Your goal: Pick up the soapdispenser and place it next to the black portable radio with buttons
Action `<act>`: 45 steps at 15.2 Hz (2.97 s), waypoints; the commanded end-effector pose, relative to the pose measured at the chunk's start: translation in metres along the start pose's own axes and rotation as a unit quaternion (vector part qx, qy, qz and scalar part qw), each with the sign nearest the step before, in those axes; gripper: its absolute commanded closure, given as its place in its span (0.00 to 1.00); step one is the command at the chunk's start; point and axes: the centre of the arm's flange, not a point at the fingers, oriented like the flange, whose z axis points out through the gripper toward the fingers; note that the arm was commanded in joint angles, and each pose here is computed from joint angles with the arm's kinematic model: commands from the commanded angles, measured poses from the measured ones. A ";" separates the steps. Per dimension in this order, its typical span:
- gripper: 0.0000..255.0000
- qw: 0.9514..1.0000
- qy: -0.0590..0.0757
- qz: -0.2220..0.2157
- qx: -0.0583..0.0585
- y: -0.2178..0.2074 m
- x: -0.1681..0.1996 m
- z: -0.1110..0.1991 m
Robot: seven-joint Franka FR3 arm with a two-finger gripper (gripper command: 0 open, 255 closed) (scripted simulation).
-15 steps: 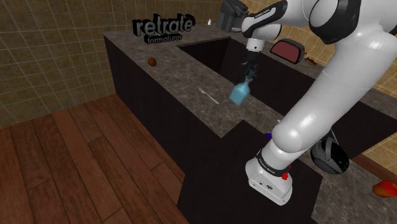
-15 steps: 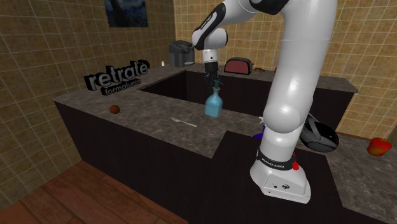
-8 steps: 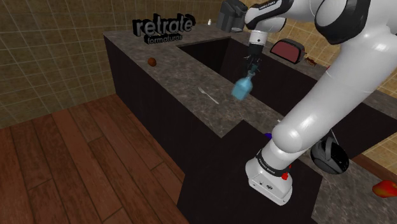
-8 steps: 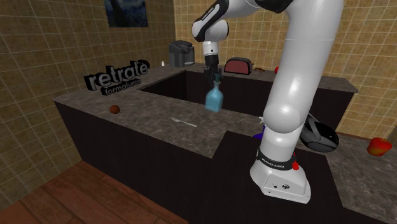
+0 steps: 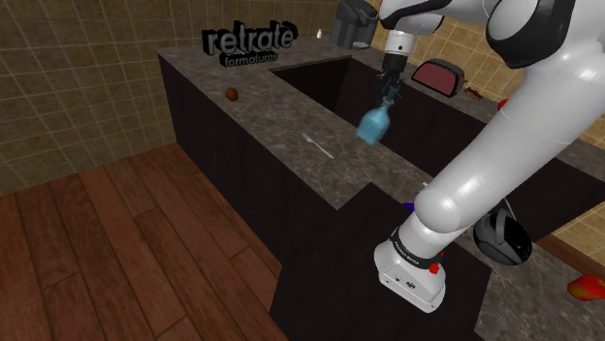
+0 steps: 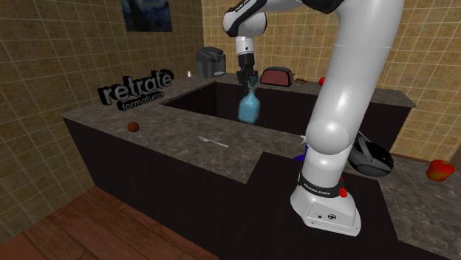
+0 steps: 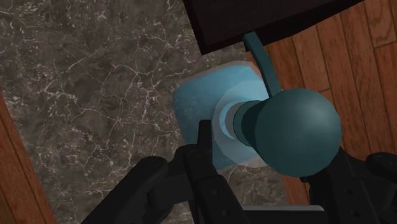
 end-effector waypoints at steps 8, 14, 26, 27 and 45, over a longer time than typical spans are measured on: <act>1.00 1.000 0.000 0.000 0.000 0.005 -0.033 -0.026; 1.00 1.000 0.000 0.000 0.000 0.039 -0.103 -0.010; 1.00 1.000 0.000 0.000 0.000 0.106 -0.243 0.023; 1.00 1.000 0.000 0.000 0.000 0.112 -0.254 0.025; 1.00 1.000 0.000 0.000 0.000 0.213 -0.464 0.074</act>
